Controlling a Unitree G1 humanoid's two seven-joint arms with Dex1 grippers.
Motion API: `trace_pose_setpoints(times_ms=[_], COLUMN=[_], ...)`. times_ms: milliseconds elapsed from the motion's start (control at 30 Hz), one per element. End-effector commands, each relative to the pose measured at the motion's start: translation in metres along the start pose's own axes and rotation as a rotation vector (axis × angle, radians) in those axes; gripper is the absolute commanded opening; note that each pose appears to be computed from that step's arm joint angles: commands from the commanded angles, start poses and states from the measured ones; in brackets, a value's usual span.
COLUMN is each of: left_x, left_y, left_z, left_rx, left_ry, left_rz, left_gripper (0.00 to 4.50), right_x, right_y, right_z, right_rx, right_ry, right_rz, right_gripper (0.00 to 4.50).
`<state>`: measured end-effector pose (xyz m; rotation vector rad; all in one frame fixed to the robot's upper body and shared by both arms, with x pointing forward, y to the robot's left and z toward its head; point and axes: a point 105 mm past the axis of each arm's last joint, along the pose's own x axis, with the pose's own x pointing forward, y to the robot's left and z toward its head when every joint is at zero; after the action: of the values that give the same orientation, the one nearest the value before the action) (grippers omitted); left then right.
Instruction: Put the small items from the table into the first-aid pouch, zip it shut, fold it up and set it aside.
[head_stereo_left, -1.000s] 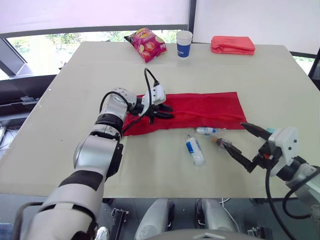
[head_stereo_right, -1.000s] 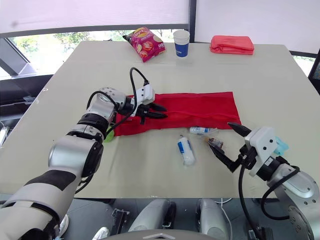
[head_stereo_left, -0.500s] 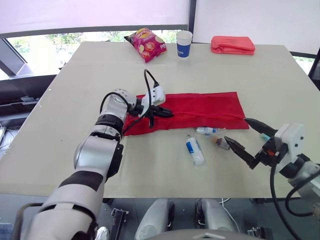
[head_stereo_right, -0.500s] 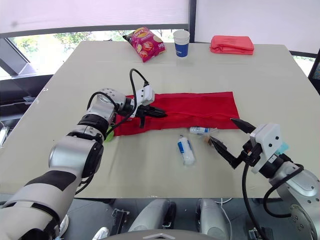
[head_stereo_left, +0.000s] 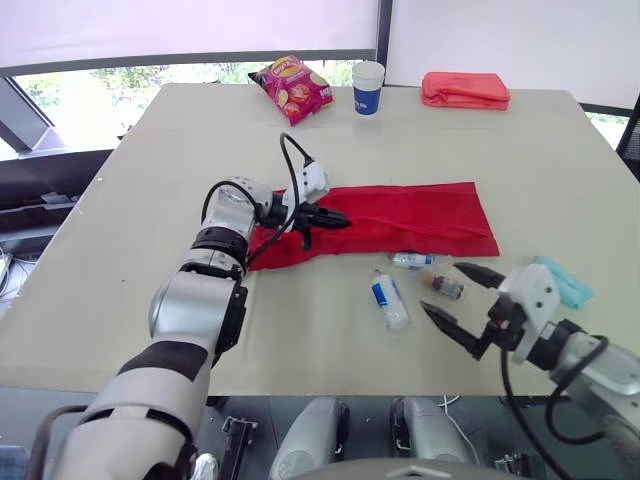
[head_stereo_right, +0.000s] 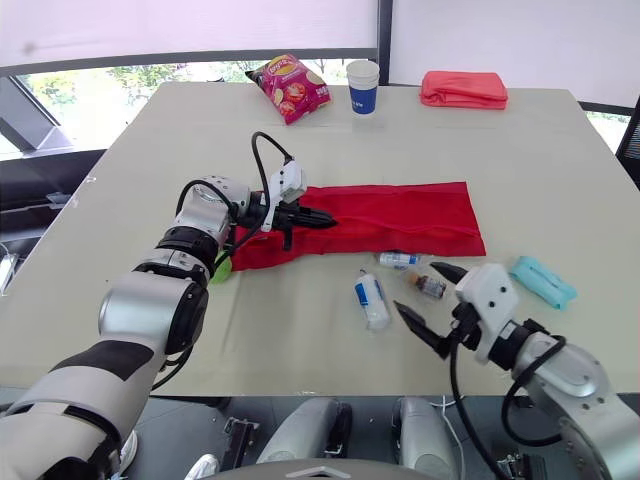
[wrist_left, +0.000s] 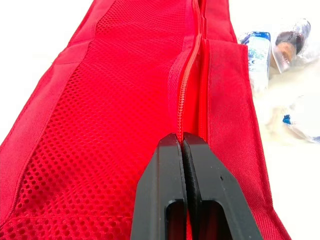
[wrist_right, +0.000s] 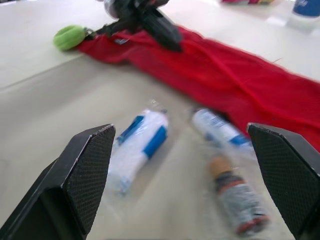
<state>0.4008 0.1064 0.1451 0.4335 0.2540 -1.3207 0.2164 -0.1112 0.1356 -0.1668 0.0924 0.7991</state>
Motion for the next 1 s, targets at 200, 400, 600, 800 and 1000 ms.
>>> trace_pose_setpoints(times_ms=[200,400,600,800,1000], left_x=[-0.021,-0.024,-0.028,-0.025,-0.024], left_y=[0.019,0.024,0.031,0.031,0.031], left_z=[0.017,0.016,0.013,0.011,0.010], left_rx=[0.057,0.030,0.017,0.023,0.032], left_ry=[-0.031,-0.053,-0.053,-0.045,-0.038], left_rz=[0.131,0.183,0.251,0.259,0.257], left_gripper=[0.02,0.02,0.02,0.02,0.02], right_x=[-0.065,-0.129,-0.149,-0.150,-0.145], right_y=[-0.008,-0.038,-0.037,-0.037,-0.042], right_z=[0.002,0.008,0.026,0.028,0.032], right_rx=[-0.020,-0.139,-0.132,-0.134,-0.167], right_ry=[-0.075,-0.017,0.010,0.043,0.044], right_rz=[-0.071,-0.074,0.010,0.039,0.029], right_gripper=[4.50,4.50,4.50,4.50,4.50])
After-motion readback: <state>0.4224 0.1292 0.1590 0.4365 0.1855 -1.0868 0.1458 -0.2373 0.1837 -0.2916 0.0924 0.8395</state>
